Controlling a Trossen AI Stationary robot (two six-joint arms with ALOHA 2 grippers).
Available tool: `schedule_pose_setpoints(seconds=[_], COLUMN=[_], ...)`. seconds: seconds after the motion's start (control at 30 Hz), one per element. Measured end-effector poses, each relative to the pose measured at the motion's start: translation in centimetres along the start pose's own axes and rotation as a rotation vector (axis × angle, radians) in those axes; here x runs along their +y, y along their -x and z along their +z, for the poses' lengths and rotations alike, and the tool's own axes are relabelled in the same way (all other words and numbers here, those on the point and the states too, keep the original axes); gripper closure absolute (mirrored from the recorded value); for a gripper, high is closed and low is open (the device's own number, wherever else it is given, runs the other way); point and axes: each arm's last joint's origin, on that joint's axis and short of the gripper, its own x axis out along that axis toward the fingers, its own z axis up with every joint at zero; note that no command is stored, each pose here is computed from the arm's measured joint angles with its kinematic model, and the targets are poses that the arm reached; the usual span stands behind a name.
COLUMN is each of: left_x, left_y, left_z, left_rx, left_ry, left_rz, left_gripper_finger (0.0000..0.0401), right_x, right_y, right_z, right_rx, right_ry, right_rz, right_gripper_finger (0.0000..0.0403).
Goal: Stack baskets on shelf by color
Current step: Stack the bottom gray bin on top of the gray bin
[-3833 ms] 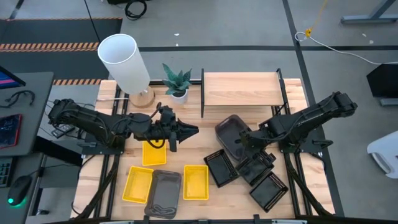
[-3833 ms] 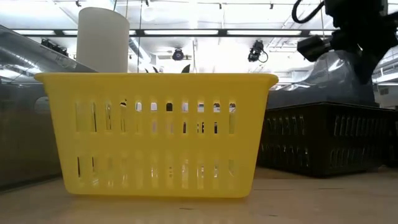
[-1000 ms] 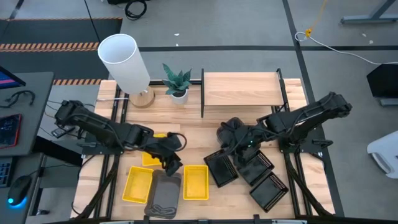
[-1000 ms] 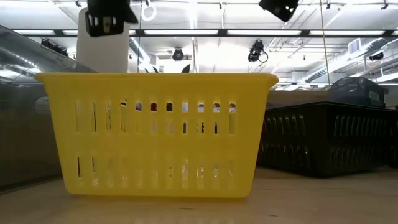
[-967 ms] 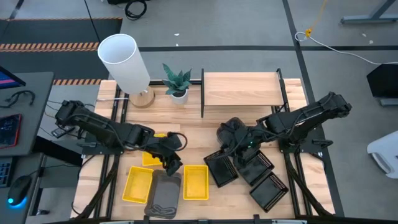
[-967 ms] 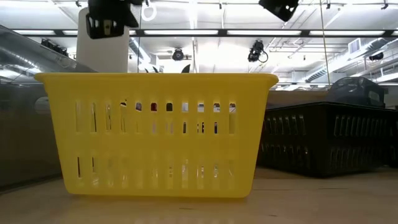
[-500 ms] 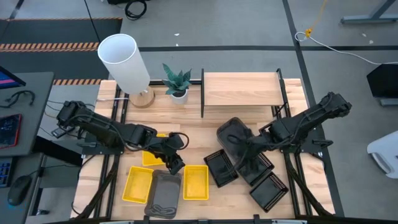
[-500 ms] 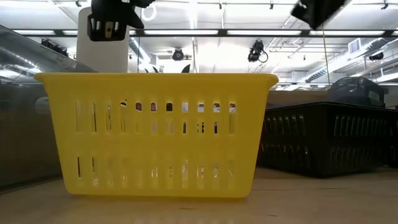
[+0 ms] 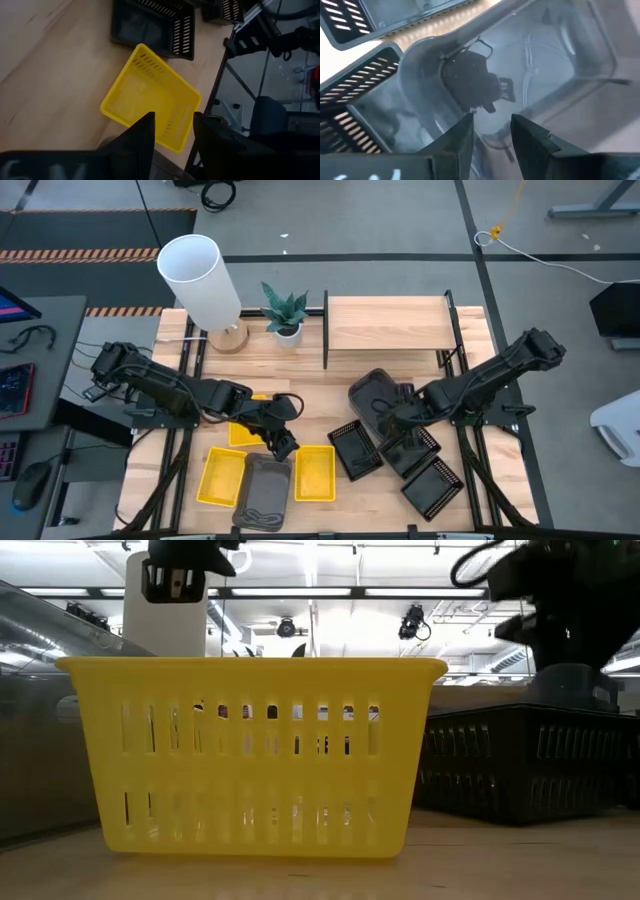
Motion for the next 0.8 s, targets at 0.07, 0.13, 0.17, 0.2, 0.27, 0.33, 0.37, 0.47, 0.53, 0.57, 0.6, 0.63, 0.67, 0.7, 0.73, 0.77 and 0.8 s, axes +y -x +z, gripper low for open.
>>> schedule_pose_setpoints(seconds=[0.07, 0.13, 0.17, 0.2, 0.27, 0.33, 0.37, 0.47, 0.53, 0.57, 0.6, 0.63, 0.67, 0.7, 0.73, 0.77, 0.8], left_x=[-0.1, -0.2, -0.2, -0.2, -0.2, -0.2, -0.2, -0.2, -0.1, 0.0, 0.1, 0.3, 0.5, 0.7, 0.8, 0.9, 0.8], left_y=[0.0, 0.0, 0.0, 0.0, 0.0, 0.0, 0.0, 0.0, 0.0, 0.0, 0.0, -0.1, -0.2, -0.3, -0.2, -0.3, -0.3], left_z=[0.0, 0.1, 0.1, 0.1, 0.1, 0.1, 0.1, 0.0, -0.3, -0.5, -0.8, -1.1, -1.4, -1.8, -2.1, -2.4, -2.6], left_rx=[-0.004, -0.010, -0.010, -0.009, -0.009, -0.009, -0.009, -0.004, 0.018, 0.031, 0.050, 0.072, 0.093, 0.118, 0.142, 0.165, 0.190], left_ry=[-0.001, -0.002, -0.002, -0.002, -0.003, -0.003, -0.003, -0.013, -0.018, -0.021, -0.024, -0.033, -0.048, -0.064, -0.072, -0.074, -0.070], left_rz=[-0.007, -0.021, -0.024, -0.025, -0.026, -0.026, -0.026, -0.024, -0.005, 0.011, 0.032, 0.058, 0.083, 0.112, 0.137, 0.145, 0.128], left_gripper_finger=[0.0260, 0.0259, 0.0260, 0.0260, 0.0259, 0.0260, 0.0259, 0.0260, 0.0259, 0.0259, 0.0259, 0.0260, 0.0259, 0.0259, 0.0259, 0.0259, 0.0259], right_x=[0.0, -0.2, -0.4, -0.5, -0.8, -1.1, -1.3, -1.4, -1.4, -1.3, -1.3, -1.2, -1.1, -1.0, -0.9, -0.7, -0.5], right_y=[-0.8, -1.2, -1.3, -1.3, -0.9, -0.1, 0.5, 2.4, 3.8, 4.4, 5.0, 5.5, 6.0, 6.4, 6.8, 7.2, 7.5], right_z=[-0.2, -0.5, -0.5, -0.4, -0.2, 0.5, 0.9, 2.2, 3.2, 3.5, 3.9, 4.3, 4.6, 4.9, 5.2, 5.4, 5.7], right_rx=[-0.003, 0.007, 0.012, 0.009, 0.013, -0.006, -0.019, -0.066, -0.129, -0.154, -0.178, -0.211, -0.244, -0.274, -0.299, -0.326, -0.354], right_ry=[0.009, 0.009, 0.010, 0.009, 0.009, -0.003, -0.011, -0.025, -0.032, -0.034, -0.036, -0.038, -0.041, -0.042, -0.042, -0.042, -0.041], right_rz=[0.020, 0.020, 0.014, 0.013, 0.010, 0.012, 0.012, 0.022, 0.038, 0.044, 0.050, 0.056, 0.060, 0.063, 0.066, 0.072, 0.081], right_gripper_finger=[0.0269, 0.0269, 0.0269, 0.0269, 0.0269, 0.0269, 0.0269, 0.0269, 0.0269, 0.0269, 0.0269, 0.0269, 0.0269, 0.0269, 0.0269, 0.0269, 0.0269])
